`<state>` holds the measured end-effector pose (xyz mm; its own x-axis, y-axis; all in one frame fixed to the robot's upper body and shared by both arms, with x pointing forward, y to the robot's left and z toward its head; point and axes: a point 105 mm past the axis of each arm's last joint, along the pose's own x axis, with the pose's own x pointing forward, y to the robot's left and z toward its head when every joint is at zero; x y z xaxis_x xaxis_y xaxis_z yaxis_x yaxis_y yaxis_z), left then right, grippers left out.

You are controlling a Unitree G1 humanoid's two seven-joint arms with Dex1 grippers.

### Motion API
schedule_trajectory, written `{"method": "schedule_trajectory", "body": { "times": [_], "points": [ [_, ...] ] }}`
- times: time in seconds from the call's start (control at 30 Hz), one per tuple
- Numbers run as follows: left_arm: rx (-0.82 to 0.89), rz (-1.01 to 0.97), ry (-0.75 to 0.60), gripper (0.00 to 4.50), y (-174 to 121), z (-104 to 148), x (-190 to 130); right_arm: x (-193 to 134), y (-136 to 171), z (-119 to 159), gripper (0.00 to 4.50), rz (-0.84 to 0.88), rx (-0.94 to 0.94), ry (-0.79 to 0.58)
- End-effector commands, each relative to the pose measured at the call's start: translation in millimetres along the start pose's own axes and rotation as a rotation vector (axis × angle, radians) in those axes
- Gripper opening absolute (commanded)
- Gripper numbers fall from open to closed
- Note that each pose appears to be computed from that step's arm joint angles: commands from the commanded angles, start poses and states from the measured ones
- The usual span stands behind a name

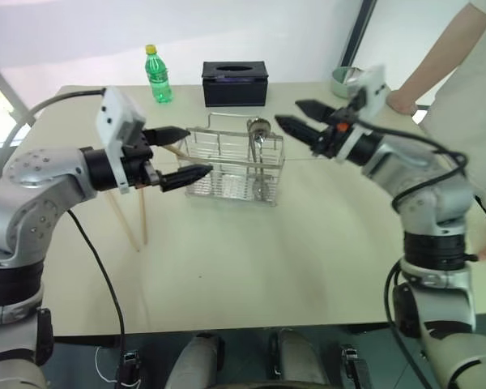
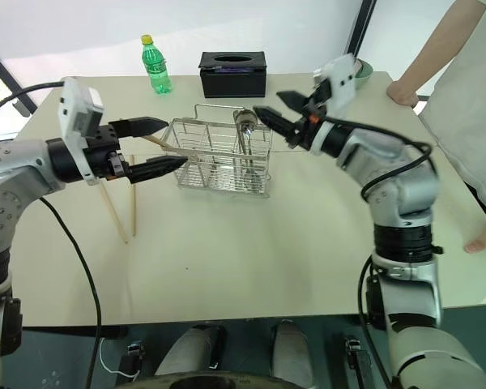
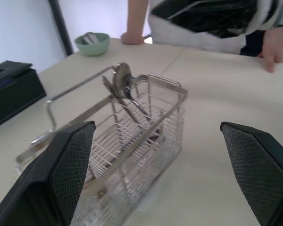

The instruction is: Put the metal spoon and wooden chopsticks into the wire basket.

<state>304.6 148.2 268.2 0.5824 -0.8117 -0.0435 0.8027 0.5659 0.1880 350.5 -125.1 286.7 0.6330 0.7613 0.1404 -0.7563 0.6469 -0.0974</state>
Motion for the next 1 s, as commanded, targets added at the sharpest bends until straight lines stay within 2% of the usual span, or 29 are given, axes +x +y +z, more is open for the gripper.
{"method": "schedule_trajectory", "body": {
  "times": [0.03, 0.1, 0.17, 0.23, 0.37, 0.57, 0.77, 1.0],
  "points": [
    [-0.004, 0.113, -0.104, 4.5, 18.3, 27.0, -13.3, -14.0, 20.5, 38.9, 3.34, 0.144, -0.09, -0.07],
    [-0.058, 0.242, -0.167, 4.5, 40.8, 37.8, -22.6, -25.9, 39.8, 43.6, 3.34, 0.272, -0.142, -0.042],
    [-0.161, 0.5, -0.231, 4.5, 82.3, 45.6, -40.9, -42.0, 62.8, 44.8, 3.34, 0.416, -0.17, 0.006],
    [-0.243, 0.747, -0.209, 4.5, 115.6, 37.2, -59.0, -47.7, 73.5, 40.1, 3.34, 0.464, -0.163, 0.04],
    [-0.373, 1.281, -0.074, 4.5, 164.6, -2.0, -117.2, -51.7, 84.8, 25.5, 3.34, 0.494, -0.15, 0.074],
    [-0.518, 1.431, 0.123, 4.5, 173.4, -48.1, -118.7, -50.0, 87.7, 7.5, 3.34, 0.468, -0.118, 0.098],
    [-0.682, 1.44, 0.315, 4.5, 164.9, -100.5, -94.5, -49.1, 98.4, -2.0, 3.34, 0.474, -0.083, 0.089],
    [-0.727, 1.398, 0.437, 4.5, 158.7, -131.6, -79.2, -51.7, 102.3, -7.6, 3.34, 0.459, -0.056, 0.086]
  ]
}}
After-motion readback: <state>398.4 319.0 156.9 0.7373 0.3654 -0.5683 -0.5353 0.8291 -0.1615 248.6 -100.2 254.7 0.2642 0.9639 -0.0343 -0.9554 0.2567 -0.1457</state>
